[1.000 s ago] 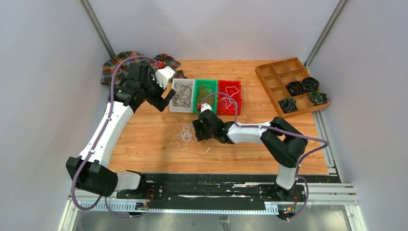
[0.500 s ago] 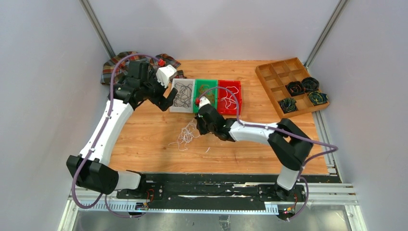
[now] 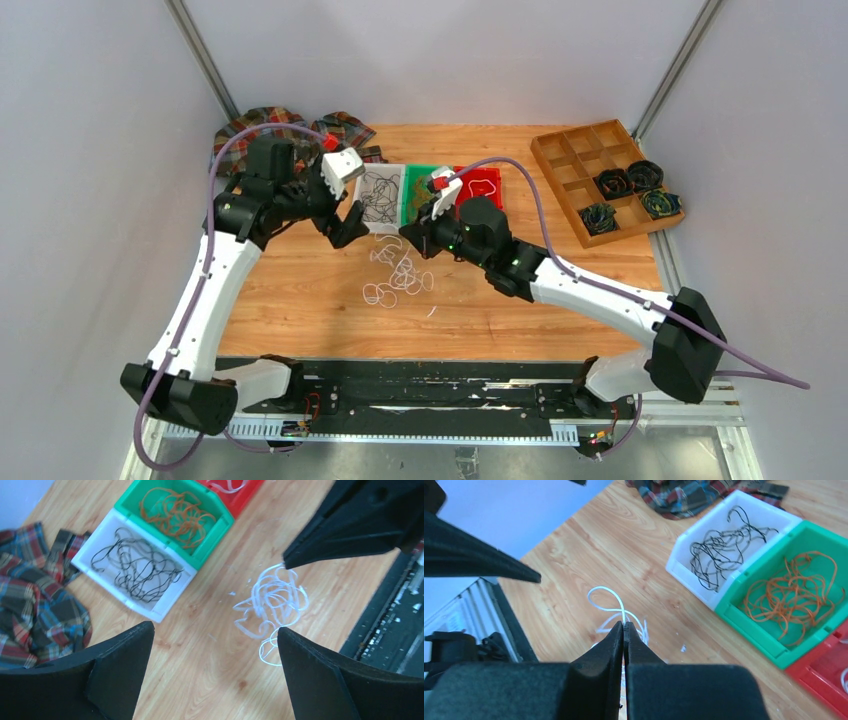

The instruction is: Untangle the cables

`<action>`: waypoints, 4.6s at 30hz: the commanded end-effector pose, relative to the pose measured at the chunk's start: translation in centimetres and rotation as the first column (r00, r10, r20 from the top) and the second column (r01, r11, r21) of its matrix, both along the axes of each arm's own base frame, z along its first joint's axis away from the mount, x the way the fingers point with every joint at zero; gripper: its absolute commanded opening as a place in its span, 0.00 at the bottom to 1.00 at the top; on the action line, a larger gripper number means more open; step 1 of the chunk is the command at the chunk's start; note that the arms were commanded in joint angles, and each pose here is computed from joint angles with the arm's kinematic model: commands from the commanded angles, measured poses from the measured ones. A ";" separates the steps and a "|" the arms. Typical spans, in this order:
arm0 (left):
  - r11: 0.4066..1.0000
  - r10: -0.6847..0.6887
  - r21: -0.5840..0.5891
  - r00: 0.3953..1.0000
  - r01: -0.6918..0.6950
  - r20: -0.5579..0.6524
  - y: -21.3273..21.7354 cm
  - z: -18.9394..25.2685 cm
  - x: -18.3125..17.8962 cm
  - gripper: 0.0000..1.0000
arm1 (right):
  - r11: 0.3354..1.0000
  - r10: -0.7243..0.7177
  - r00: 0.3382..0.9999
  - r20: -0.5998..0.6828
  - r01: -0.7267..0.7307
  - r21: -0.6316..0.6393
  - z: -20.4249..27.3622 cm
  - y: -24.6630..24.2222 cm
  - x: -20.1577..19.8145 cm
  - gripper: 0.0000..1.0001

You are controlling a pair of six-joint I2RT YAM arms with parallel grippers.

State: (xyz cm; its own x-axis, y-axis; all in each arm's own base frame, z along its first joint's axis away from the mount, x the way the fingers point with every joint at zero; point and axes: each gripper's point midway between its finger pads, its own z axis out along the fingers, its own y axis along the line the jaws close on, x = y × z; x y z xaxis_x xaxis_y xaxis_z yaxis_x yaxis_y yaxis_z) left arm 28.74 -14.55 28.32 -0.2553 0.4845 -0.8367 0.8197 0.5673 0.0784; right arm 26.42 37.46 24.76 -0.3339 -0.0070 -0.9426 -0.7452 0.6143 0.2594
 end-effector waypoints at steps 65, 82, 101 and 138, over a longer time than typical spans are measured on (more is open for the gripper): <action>0.924 -0.105 -0.300 0.911 0.238 0.398 -4.1 25.0 -9.5 0.00 | 0.967 0.199 0.977 -0.074 -0.183 0.179 -5.5 3.7 -5.3 0.31; 0.927 -0.063 -0.305 0.892 0.218 0.447 -3.7 27.0 -9.0 0.00 | 0.995 0.064 0.991 -0.120 -0.054 0.078 -8.0 -0.4 -5.6 0.58; 0.960 -0.238 -0.112 0.959 0.256 0.156 -12.5 11.6 -0.3 0.00 | 0.818 -0.571 0.821 -0.005 0.568 -0.089 -4.7 -18.4 0.5 0.70; 0.986 -0.129 -0.096 0.990 0.134 0.057 -28.5 -12.0 20.5 0.01 | 0.664 -0.748 0.664 0.014 0.748 -0.006 -3.7 -26.1 -0.3 0.66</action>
State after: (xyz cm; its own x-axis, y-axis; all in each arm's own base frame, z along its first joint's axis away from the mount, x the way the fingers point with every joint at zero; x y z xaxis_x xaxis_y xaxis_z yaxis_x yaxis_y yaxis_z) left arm 48.82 -41.93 16.68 -0.1582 0.4472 -0.8803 0.8957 0.4402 0.0626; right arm 25.99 11.71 20.55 -0.2271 0.2071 -0.9516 -0.0537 0.9730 0.2246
